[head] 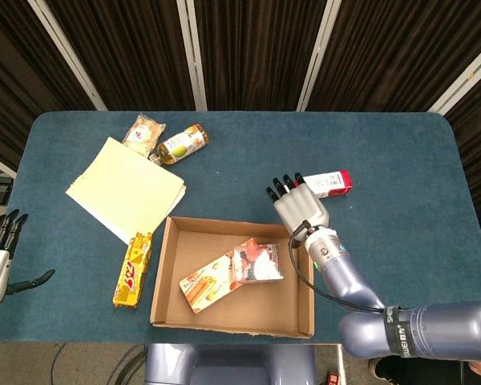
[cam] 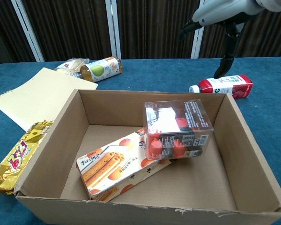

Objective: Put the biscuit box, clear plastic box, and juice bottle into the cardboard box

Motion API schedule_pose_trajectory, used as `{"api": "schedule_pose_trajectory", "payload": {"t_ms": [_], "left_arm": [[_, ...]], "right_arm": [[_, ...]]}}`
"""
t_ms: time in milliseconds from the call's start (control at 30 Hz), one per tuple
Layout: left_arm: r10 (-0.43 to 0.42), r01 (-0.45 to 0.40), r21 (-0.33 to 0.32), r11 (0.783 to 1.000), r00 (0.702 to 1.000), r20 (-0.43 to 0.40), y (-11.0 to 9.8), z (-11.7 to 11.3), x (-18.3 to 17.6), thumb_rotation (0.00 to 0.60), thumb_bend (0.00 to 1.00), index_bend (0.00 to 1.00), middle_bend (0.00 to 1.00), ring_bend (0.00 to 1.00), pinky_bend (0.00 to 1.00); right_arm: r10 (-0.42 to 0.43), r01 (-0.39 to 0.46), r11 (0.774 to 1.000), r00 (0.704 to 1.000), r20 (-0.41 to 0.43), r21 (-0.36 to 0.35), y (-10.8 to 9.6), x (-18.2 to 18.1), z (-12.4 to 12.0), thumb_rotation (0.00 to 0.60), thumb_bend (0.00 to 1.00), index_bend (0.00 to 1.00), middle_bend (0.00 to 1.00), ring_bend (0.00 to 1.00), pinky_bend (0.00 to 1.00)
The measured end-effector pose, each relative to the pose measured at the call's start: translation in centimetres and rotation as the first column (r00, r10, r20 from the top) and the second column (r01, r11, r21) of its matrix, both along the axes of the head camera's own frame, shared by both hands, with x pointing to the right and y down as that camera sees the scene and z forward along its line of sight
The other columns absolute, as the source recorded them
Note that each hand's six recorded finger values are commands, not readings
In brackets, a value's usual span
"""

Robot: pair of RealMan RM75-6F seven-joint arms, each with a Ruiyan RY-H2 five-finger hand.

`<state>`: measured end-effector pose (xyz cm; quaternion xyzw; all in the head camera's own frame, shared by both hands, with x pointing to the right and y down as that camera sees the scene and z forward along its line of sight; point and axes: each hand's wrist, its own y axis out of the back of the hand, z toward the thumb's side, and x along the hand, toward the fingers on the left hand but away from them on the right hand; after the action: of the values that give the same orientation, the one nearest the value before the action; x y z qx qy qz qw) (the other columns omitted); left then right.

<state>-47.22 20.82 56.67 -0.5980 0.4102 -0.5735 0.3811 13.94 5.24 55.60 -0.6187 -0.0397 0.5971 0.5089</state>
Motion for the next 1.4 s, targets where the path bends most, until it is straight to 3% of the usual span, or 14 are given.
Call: {"api": "schedule_pose_trajectory", "payload": {"t_ms": [100, 233, 467, 733, 1167, 1400], "left_arm": [[0.005, -0.005, 0.002, 1.000, 1.000, 0.024, 0.0, 0.2, 0.2, 0.404, 0.00, 0.00, 0.00, 0.00, 0.00], [0.024, -0.024, 0.006, 1.000, 0.998, 0.060, 0.2, 0.5, 0.9, 0.398, 0.00, 0.00, 0.00, 0.00, 0.00], [0.050, -0.051, 0.015, 0.999, 0.994, 0.102, 0.6, 0.8, 2.5, 0.399, 0.00, 0.00, 0.00, 0.00, 0.00], [0.054, -0.052, -0.016, 0.999, 0.990, 0.127, 0.3, 2.2, 3.1, 0.402, 0.00, 0.00, 0.00, 0.00, 0.00], [0.086, -0.080, -0.039, 0.996, 0.980, 0.179, 0.1, 3.9, 3.5, 0.401, 0.00, 0.00, 0.00, 0.00, 0.00], [0.080, -0.070, -0.052, 0.996, 0.974, 0.214, 0.1, 4.7, 3.3, 0.402, 0.00, 0.00, 0.00, 0.00, 0.00]], "right_arm": [[-0.011, 0.011, 0.999, 1.000, 0.004, 0.046, -2.0, 1.1, 0.2, 0.600, 0.02, 0.00, 0.00, 0.00, 0.13], [-0.009, 0.008, 0.999, 1.000, 0.020, 0.053, -4.1, 2.8, 1.2, 0.600, 0.14, 0.00, 0.00, 0.00, 0.13], [0.029, -0.029, 0.999, 0.999, 0.031, 0.022, -6.4, 7.3, 4.5, 0.600, 0.14, 0.00, 0.00, 0.00, 0.13], [0.075, -0.074, 0.995, 0.997, 0.026, -0.060, -6.3, 11.2, 9.4, 0.600, 0.14, 0.01, 0.00, 0.00, 0.13], [0.005, -0.004, 0.992, 1.000, 0.010, -0.126, -4.6, 12.0, 15.7, 0.600, 0.15, 0.05, 0.00, 0.01, 0.13], [0.014, -0.014, 0.991, 1.000, -0.002, -0.136, -5.2, 12.2, 17.9, 0.600, 0.16, 0.07, 0.00, 0.03, 0.13]]}}
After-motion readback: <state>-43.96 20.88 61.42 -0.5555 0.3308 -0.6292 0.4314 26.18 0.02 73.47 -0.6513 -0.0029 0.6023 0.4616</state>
